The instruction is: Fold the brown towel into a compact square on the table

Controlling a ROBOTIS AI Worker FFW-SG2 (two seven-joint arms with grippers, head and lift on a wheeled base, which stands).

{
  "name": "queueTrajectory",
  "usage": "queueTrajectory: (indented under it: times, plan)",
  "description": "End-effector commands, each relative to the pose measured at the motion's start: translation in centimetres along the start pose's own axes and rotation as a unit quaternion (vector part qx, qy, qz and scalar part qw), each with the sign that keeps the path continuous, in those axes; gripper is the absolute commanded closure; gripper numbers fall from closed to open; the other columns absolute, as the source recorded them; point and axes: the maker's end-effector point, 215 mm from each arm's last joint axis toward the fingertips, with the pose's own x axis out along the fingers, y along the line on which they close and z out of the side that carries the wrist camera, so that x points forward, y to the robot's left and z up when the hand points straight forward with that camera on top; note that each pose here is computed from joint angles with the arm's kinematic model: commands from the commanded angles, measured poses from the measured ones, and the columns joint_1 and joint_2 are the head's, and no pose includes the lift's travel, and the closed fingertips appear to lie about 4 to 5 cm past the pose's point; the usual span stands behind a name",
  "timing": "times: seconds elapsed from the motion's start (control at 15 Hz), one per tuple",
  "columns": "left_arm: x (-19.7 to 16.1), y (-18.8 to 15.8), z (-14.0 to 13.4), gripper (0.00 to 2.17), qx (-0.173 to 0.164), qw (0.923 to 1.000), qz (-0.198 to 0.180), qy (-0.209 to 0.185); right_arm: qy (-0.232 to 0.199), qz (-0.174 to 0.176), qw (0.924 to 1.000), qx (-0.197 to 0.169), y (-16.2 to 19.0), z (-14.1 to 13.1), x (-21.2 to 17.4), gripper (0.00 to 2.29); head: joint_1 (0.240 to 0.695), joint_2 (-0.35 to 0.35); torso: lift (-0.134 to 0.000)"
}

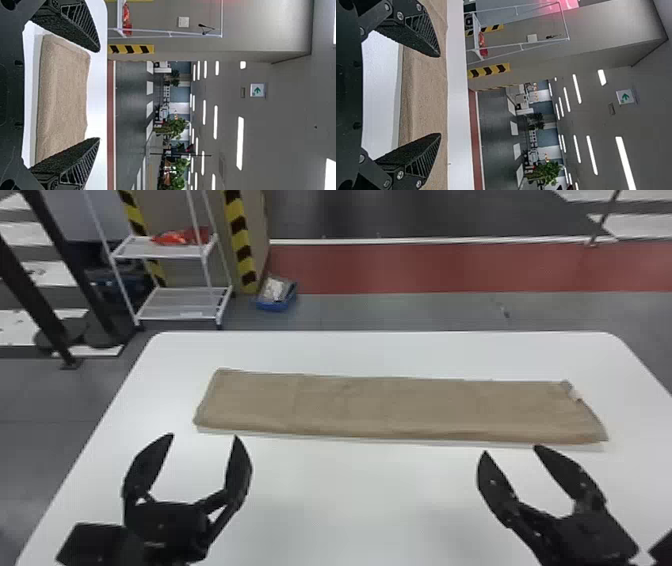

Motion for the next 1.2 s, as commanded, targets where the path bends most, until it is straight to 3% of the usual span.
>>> queueTrajectory:
  times: [0.0,1.13]
  plan:
    - [0.03,-0.21,0.04,0.08,-0.001,1.0,-0.002,-0.001,-0.002,-0.003,1.0,0.004,-0.03,0.1,-0.08,0.19,0.695,0.037,-0.123]
    - [-0.05,-0.45,-0.21,0.08,0.0,1.0,-0.003,0.003,-0.006,-0.007,0.9999,0.012,-0.44,0.05,-0.32,0.19,0.695,0.026,-0.123]
